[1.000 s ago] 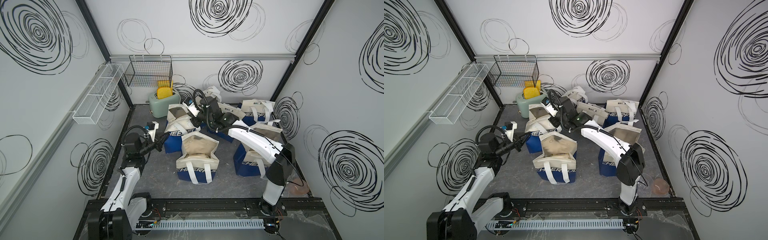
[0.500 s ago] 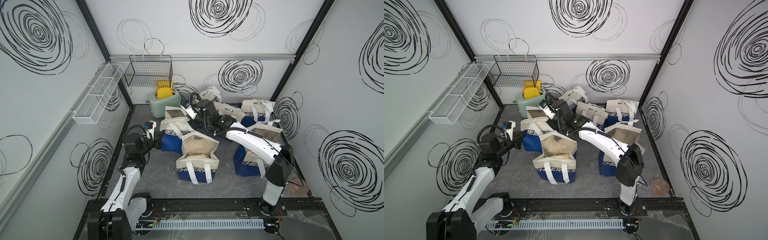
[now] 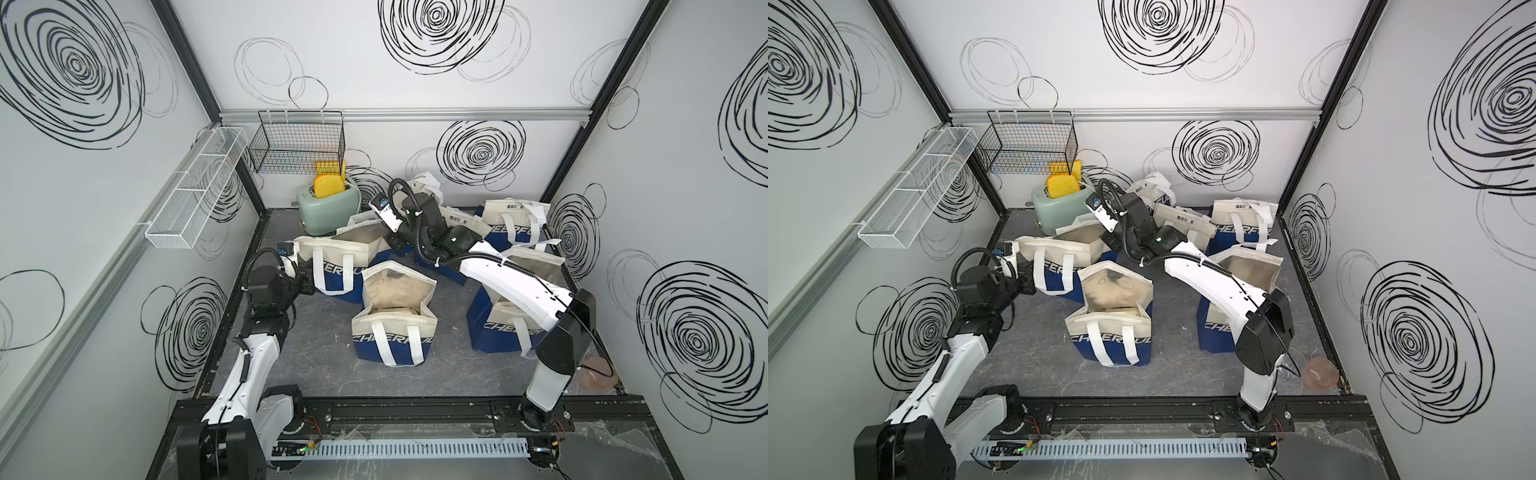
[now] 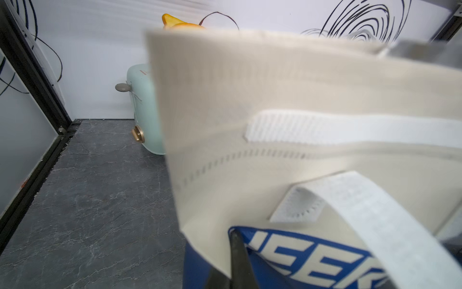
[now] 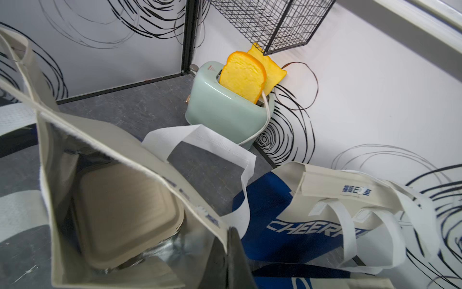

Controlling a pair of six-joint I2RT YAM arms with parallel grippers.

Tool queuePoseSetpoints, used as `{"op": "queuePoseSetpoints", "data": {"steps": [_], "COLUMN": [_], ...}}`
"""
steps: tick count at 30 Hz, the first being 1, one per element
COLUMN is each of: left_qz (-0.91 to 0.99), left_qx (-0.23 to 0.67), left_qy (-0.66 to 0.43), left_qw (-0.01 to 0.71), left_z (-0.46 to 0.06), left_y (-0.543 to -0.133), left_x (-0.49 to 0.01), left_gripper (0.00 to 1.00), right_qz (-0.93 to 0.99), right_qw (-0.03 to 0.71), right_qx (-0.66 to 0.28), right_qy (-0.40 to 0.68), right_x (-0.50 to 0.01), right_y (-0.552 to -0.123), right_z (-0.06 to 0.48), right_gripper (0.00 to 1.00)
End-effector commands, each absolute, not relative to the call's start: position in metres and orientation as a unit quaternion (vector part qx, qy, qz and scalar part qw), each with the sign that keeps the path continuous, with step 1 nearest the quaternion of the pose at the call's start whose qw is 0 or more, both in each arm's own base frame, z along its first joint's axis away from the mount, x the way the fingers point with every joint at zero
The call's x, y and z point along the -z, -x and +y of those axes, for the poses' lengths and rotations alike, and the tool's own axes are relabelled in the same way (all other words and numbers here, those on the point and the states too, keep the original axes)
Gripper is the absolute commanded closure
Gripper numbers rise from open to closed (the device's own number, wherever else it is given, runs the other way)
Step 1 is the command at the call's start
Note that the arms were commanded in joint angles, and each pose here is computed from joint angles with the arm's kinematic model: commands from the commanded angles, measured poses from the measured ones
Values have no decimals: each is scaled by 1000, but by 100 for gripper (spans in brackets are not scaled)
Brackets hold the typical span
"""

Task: Open the takeout bag
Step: Open the takeout bag at the center of the board.

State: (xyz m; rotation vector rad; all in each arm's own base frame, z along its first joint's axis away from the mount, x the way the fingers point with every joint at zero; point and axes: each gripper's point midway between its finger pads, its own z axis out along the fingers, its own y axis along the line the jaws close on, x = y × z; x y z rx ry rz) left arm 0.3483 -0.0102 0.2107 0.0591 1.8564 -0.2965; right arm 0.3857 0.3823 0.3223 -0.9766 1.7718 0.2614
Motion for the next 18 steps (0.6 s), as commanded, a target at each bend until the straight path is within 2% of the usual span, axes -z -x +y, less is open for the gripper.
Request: {"op": "queuePoseSetpoints", "data": {"steps": [1, 12, 13, 18], "left_qz": [801, 809, 810, 811], "left_qx": [109, 120, 120, 127], "left_qy": [-1, -16, -15, -12], "left_qw": [588, 576, 574, 571], "left_z": [4, -4, -4, -5], "left_y": [-350, -346, -345, -346], "left_x": [-208, -197, -196, -192], "left_gripper": [100, 100, 100, 100], "right_qz": [709, 685, 682, 676], "right_qw": [550, 536, 533, 520], "right_qx": [-162, -224, -229, -236], "right_qy": [411, 440, 446, 466], "right_x": [-369, -359, -357, -344], "right_y": [-373, -357, -354, -338], "right_z": [385, 453, 458, 476], "right_gripper": [100, 100, 97, 40]}}
